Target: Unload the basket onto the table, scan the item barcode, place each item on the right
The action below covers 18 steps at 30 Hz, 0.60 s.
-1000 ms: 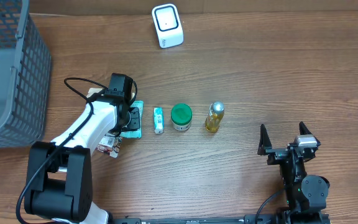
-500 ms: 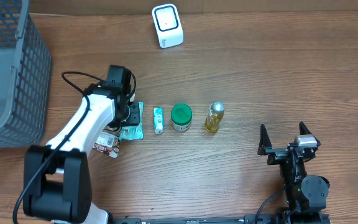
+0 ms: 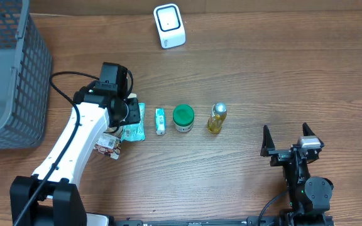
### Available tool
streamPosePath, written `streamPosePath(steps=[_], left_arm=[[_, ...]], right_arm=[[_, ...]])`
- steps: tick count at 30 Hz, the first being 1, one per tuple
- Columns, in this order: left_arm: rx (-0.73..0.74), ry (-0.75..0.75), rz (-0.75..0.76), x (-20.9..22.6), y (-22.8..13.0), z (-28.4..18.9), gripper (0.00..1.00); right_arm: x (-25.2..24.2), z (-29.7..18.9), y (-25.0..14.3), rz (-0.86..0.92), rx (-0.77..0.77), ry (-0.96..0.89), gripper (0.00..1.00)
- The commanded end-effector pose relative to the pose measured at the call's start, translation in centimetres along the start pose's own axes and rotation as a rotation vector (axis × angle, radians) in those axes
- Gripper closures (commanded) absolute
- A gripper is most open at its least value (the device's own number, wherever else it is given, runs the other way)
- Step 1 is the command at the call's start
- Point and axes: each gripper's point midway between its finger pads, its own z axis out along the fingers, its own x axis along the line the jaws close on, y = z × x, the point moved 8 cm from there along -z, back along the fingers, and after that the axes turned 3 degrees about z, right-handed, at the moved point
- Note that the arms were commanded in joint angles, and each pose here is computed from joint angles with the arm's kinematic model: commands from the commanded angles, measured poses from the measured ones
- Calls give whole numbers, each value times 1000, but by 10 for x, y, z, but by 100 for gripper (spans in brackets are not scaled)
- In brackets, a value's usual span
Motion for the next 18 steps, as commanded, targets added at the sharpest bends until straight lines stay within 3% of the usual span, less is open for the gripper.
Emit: streamPosePath(steps=[1,18], left_arm=[[29,-17,-26,-1,-9,7,56],[99,11,-31,6,-29,28,55]], right_arm=[[0,1,-3,-1,4,6,0],[0,1,-3,-1,4,6,0]])
